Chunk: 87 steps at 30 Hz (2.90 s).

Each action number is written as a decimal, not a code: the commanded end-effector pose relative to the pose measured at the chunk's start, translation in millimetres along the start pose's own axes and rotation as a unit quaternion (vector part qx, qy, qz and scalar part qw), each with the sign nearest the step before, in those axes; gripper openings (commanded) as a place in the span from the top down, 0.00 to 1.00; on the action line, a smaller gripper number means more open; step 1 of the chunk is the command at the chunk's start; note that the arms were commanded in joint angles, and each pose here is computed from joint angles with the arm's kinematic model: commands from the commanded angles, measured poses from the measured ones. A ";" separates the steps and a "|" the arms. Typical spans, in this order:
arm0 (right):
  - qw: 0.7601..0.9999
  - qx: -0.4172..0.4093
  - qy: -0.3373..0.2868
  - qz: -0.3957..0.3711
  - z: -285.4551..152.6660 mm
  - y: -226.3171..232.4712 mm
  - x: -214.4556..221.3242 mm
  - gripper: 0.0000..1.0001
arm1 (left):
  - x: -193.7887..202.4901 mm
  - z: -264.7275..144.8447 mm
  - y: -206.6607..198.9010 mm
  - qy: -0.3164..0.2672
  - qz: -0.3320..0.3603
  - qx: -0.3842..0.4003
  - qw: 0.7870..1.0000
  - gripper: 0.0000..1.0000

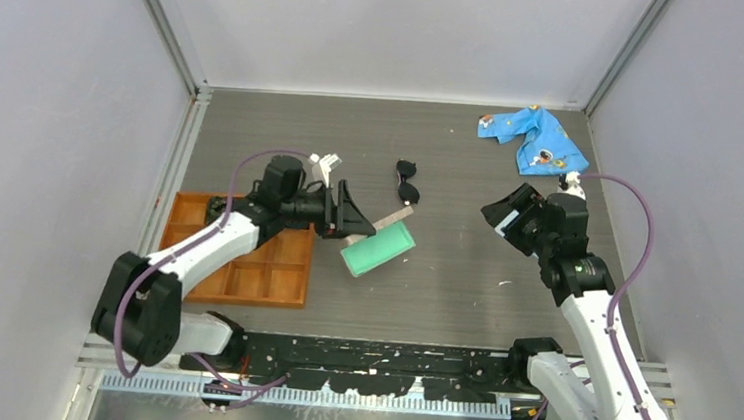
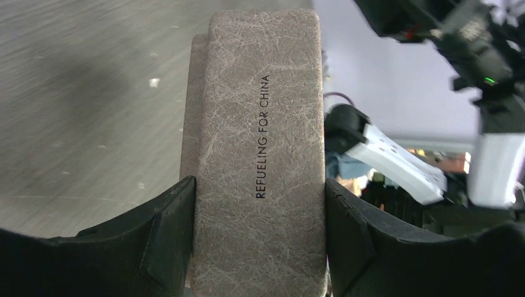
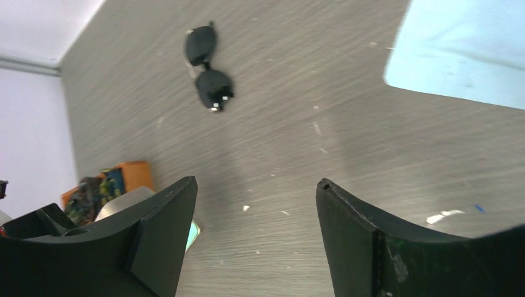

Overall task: Organize the sunglasses
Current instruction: Place the sunglasses case at the center of the board, then adjust the sunglasses case at the center of the board.

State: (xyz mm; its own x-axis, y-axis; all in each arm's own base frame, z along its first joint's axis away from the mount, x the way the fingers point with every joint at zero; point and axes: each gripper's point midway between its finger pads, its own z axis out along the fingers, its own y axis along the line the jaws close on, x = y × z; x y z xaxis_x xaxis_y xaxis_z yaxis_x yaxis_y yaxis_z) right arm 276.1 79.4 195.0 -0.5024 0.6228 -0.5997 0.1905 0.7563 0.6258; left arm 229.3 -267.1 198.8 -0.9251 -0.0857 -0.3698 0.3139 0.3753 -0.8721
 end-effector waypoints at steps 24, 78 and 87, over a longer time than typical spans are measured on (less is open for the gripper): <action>0.993 0.095 -0.009 -0.073 -8.8 -37.7 -6.2 0.22 | -42.5 70.6 102.6 -0.062 -0.003 -0.048 0.997 0.61; 0.987 0.157 0.009 -0.035 10.5 -46.4 -13.5 0.20 | -64.5 -16.6 76.2 -0.042 0.143 -0.362 0.920 0.13; 0.989 0.140 0.022 -0.034 10.9 -46.7 -2.0 0.20 | -84.4 18.7 112.9 0.053 0.164 -0.371 0.913 0.12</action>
State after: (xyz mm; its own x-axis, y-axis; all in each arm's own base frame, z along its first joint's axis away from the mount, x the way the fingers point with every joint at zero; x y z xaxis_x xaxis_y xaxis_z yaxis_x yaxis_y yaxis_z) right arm 271.3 39.7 146.7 -0.5937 0.5530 -0.5845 0.4175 0.8327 0.3638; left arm 333.5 -227.4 136.4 -0.8283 0.1179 -0.5478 0.2997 0.9193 -0.2552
